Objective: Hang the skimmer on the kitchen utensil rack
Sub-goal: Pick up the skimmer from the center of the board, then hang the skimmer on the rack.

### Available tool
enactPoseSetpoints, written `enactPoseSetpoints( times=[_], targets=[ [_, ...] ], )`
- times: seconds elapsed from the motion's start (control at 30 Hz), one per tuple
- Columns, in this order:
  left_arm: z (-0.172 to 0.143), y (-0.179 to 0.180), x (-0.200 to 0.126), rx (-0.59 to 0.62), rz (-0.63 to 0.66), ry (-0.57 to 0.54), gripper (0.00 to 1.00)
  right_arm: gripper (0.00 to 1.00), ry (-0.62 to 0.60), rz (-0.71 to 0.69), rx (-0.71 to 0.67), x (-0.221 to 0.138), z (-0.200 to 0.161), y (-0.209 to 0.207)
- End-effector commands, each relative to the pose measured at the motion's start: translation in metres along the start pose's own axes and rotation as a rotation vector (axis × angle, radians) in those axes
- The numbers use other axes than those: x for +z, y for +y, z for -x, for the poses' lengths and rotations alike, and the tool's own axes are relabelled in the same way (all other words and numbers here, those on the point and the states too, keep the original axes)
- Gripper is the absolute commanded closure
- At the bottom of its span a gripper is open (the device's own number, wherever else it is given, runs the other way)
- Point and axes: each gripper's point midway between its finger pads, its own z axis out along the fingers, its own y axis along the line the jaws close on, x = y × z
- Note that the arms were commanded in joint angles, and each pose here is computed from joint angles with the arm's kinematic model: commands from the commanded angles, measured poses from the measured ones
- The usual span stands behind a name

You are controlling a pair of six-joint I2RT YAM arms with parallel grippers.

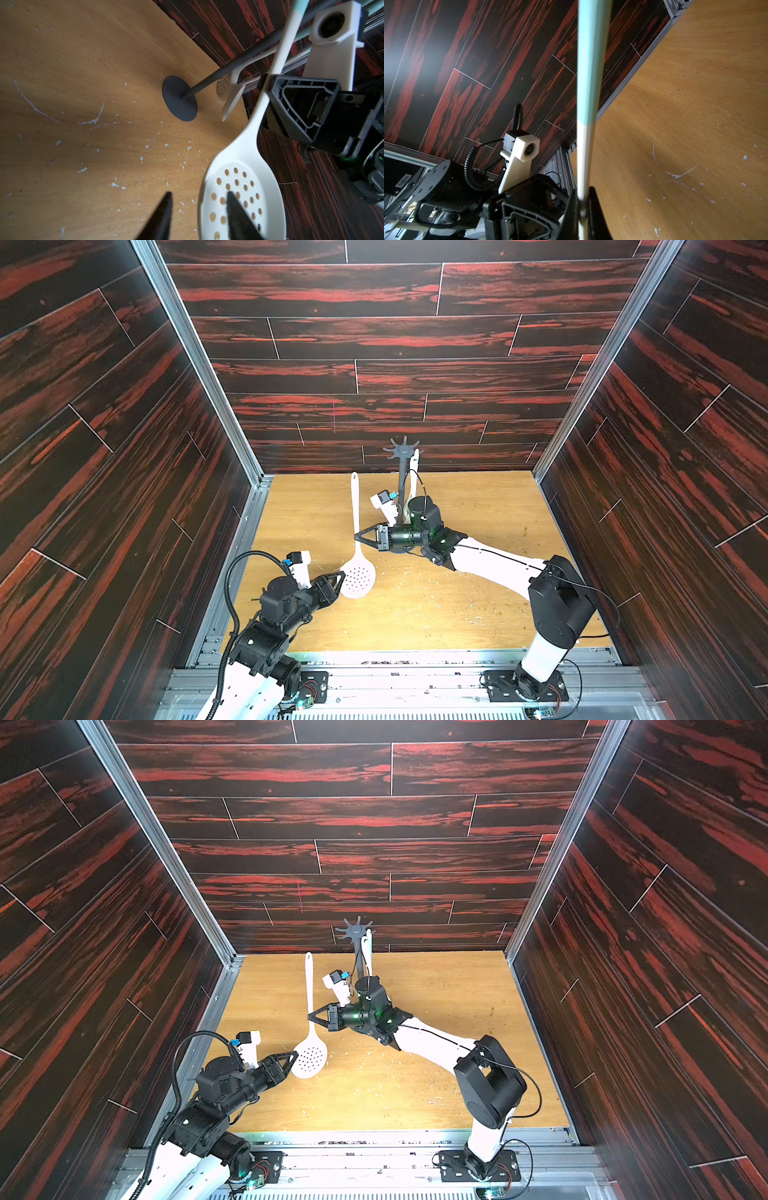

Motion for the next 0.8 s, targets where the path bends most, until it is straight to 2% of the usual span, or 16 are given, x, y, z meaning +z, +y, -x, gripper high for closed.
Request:
enactPoseSetpoints(
  times=[0.0,0.1,0.23,0.33,0.5,0.77],
  targets=[
    [0.020,-0.025,-0.015,0.084,-0.038,-0.054,0.18,1.00,-0.046,0.036,-0.098,-0.017,0.014,0.035],
    [0.037,-0.036,-0.030,0.126,-0.011,-0.104,0.01,1.00,-0.053,0.032,-0.144,-0.026,0.020,0.049],
    [0.059,-0.050,-0.046,0.203,0.020,-0.171,0.00,1.00,-0.064,0.026,-0.210,-0.041,0.030,0.068],
    [0.071,-0.049,-0.046,0.240,0.081,-0.188,0.00,1.00,-0.077,0.023,-0.246,-0.053,0.034,0.081],
    [0.078,-0.023,-0.026,0.272,0.249,-0.136,0.00,1.00,-0.110,0.013,-0.257,-0.076,0.041,0.086],
    [0.073,-0.005,0.009,0.237,0.261,-0.098,0.00,1.00,-0.161,0.053,-0.206,-0.108,0.042,0.071]
  ],
)
